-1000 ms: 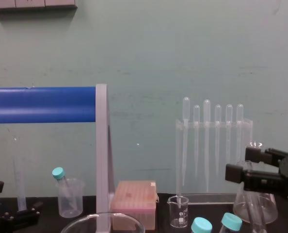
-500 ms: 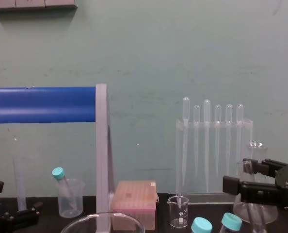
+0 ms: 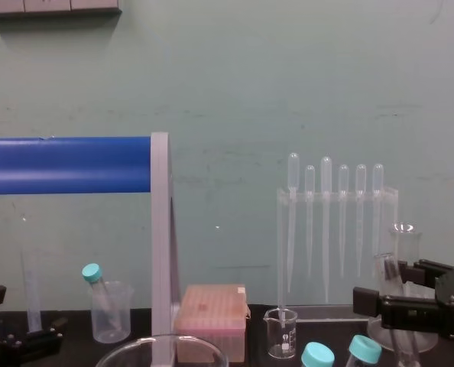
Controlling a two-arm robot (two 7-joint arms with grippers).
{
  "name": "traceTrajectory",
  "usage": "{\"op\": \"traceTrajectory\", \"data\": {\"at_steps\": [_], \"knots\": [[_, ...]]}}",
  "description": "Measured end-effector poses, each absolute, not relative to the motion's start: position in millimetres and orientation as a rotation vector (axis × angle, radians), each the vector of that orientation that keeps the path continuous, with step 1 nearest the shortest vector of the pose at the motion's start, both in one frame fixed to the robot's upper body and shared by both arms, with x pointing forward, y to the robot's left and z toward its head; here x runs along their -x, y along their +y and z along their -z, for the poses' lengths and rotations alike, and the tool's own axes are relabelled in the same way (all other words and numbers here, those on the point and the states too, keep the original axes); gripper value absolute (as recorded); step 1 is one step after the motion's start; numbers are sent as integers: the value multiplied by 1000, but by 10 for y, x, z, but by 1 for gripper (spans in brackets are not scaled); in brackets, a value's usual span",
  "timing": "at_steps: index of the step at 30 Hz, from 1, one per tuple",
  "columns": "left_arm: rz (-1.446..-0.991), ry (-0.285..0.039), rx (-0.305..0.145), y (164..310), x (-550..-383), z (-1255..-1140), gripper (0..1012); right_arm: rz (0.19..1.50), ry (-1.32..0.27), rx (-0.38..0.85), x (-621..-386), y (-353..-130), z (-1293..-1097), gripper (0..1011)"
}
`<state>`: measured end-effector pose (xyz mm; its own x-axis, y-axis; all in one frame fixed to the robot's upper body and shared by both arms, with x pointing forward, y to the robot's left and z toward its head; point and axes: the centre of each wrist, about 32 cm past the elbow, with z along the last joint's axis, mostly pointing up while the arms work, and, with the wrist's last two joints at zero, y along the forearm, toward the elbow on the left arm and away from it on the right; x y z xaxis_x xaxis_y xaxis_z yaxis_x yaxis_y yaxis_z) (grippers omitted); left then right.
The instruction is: Hold the test tube with one hand and immerse one end into the beaker, then return it to the test tube rack.
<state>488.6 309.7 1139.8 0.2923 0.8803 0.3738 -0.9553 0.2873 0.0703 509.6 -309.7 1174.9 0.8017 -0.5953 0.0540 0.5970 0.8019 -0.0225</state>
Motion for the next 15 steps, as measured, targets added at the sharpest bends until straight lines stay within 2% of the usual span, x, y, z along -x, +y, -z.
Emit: {"op": "traceTrajectory", "data": {"at_steps": [15], "knots": [[-1248, -285, -305, 3097, -4886, -11398, 1000, 639, -43, 41, -5096, -3096, -11750, 1000]]}}
